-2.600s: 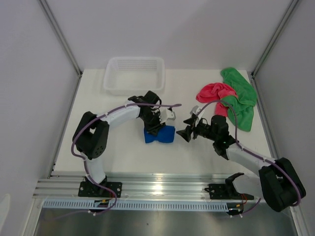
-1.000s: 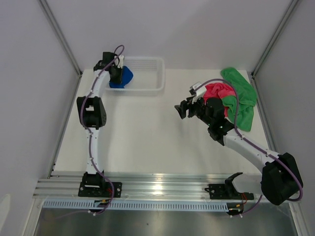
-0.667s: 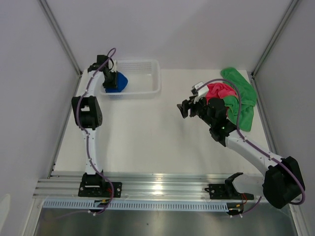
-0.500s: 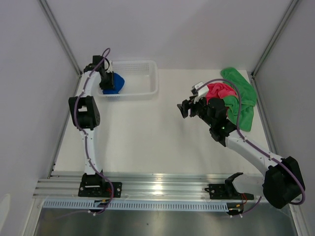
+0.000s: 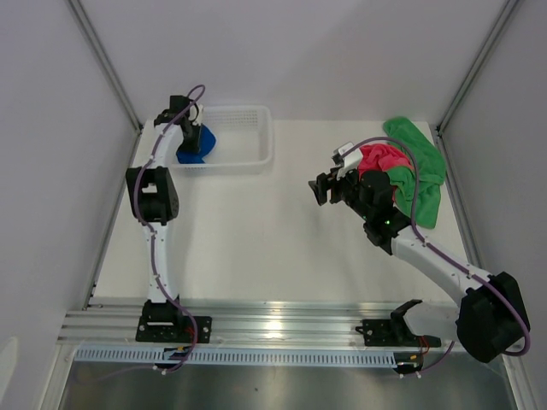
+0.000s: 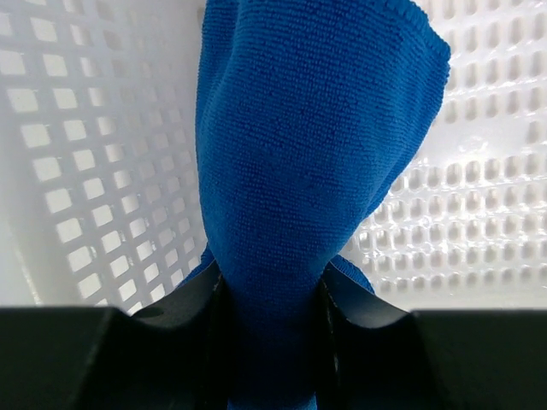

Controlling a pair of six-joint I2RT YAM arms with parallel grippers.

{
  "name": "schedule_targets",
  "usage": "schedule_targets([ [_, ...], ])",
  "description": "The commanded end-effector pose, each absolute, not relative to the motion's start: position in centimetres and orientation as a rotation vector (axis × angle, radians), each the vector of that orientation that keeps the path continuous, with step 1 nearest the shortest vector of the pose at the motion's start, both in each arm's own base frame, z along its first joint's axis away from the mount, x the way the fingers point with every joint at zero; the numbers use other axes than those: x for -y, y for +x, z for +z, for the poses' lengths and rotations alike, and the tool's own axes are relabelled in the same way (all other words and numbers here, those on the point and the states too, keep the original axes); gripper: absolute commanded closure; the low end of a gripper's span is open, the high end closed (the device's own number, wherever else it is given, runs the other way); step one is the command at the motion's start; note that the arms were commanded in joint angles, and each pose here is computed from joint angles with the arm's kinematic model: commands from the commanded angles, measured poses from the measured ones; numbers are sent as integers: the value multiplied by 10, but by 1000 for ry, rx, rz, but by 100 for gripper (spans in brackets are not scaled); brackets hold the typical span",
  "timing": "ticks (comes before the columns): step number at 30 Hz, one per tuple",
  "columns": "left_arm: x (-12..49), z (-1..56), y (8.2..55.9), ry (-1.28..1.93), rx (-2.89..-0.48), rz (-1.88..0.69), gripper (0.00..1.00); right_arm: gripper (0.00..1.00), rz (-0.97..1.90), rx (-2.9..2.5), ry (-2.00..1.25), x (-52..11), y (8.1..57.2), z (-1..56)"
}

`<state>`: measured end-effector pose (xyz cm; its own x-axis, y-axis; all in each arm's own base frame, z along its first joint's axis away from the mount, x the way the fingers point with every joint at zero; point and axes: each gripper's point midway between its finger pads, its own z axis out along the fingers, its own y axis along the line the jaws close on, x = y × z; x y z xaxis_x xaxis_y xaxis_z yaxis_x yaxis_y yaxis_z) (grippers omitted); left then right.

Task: Roll the towels
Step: Place the rolled towel into the container

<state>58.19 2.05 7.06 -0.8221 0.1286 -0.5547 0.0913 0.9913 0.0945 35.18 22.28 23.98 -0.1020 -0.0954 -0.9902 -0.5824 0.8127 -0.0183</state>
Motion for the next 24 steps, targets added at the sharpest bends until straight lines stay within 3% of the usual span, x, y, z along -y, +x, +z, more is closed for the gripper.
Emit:
schedule_targets([
  [1, -44, 109, 596, 236, -2424, 307, 82, 24, 434, -1590, -506, -219, 351, 265],
  [7, -35, 76, 587, 307, -2526, 387, 83, 24, 416, -1593, -493, -214, 347, 265],
  [11, -33, 76, 585, 295, -2539, 369, 61, 25, 404, -1600, -499, -211, 345, 262],
  [17, -26, 60, 573, 365, -2606, 309, 50, 24, 385, -1592, -501, -208, 344, 266],
  [19, -23, 62, 573, 356, -2612, 268, 52, 24, 378, -1596, -499, -206, 344, 266],
  [23, -21, 70, 569, 214, -2614, 173, 78, 24, 369, -1592, -498, -203, 342, 269],
  [24, -20, 73, 570, 185, -2606, 171, 78, 24, 364, -1590, -498, -202, 342, 269],
])
